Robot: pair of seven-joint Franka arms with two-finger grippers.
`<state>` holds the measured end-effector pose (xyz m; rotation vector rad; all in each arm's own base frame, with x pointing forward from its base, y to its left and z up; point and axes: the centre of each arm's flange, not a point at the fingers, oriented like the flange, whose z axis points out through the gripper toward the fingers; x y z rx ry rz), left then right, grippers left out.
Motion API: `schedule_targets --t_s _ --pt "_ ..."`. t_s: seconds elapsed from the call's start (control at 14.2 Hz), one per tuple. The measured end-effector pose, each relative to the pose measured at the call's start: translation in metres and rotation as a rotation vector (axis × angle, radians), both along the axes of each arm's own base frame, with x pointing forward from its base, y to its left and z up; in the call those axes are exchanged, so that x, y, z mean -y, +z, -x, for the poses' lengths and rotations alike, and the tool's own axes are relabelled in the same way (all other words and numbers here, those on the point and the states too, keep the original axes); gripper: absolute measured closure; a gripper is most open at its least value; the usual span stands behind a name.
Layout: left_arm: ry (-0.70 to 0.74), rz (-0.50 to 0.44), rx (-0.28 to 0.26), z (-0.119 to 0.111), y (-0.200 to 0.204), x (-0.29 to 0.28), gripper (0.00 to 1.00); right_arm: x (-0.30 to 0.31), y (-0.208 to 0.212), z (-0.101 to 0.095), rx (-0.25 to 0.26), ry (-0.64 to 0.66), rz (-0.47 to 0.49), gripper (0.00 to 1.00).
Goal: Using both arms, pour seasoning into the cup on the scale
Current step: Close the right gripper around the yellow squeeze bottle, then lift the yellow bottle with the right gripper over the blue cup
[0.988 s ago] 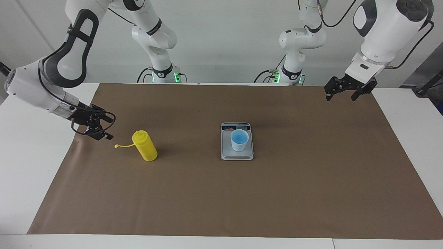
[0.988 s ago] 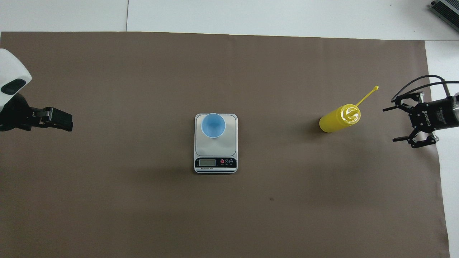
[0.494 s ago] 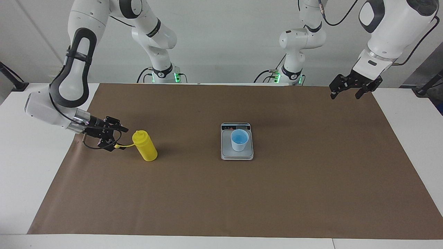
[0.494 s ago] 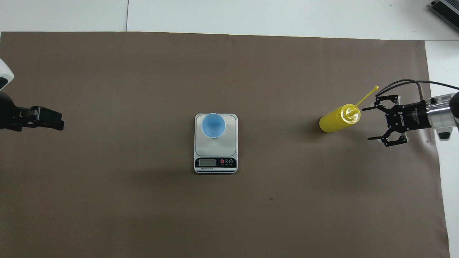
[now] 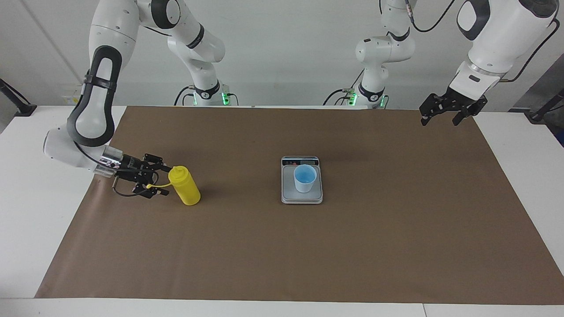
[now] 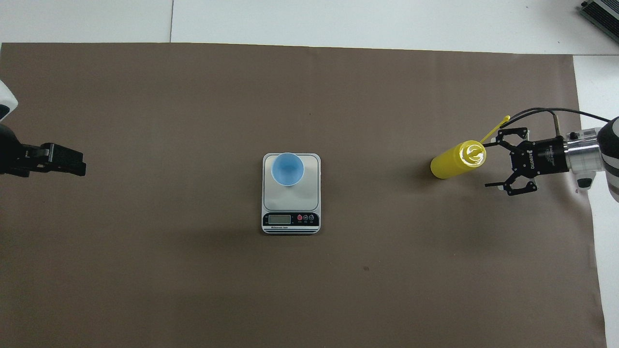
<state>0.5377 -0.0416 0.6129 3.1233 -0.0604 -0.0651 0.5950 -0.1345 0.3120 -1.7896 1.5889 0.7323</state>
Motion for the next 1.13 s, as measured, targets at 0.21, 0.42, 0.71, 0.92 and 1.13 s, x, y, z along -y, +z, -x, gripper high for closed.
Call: schedule_targets --t_s 0.21,0.42,0.71,0.92,1.13 --pt "-0.001 0.0 0.0 0.0 0.0 0.001 0.0 -0.009 -0.002 -0.001 0.002 -0.022 -0.044 0.0" --pt "-0.004 0.0 0.0 0.0 0.0 0.002 0.0 -0.034 -0.007 -0.003 -0.001 -0.029 -0.093 0.0" --pt "-0.007 0.0 -0.003 0.001 -0.001 0.004 0.0 -0.05 -0.014 -0.007 0.012 -0.067 -0.105 0.0" --pt "-0.012 -0.001 -0.009 0.002 -0.004 0.007 0.0 -0.05 -0.013 -0.007 0.013 -0.069 -0.107 0.04" --pt "-0.013 -0.001 -0.007 0.003 -0.003 0.007 0.0 -0.05 -0.012 -0.008 0.016 -0.071 -0.109 0.35"
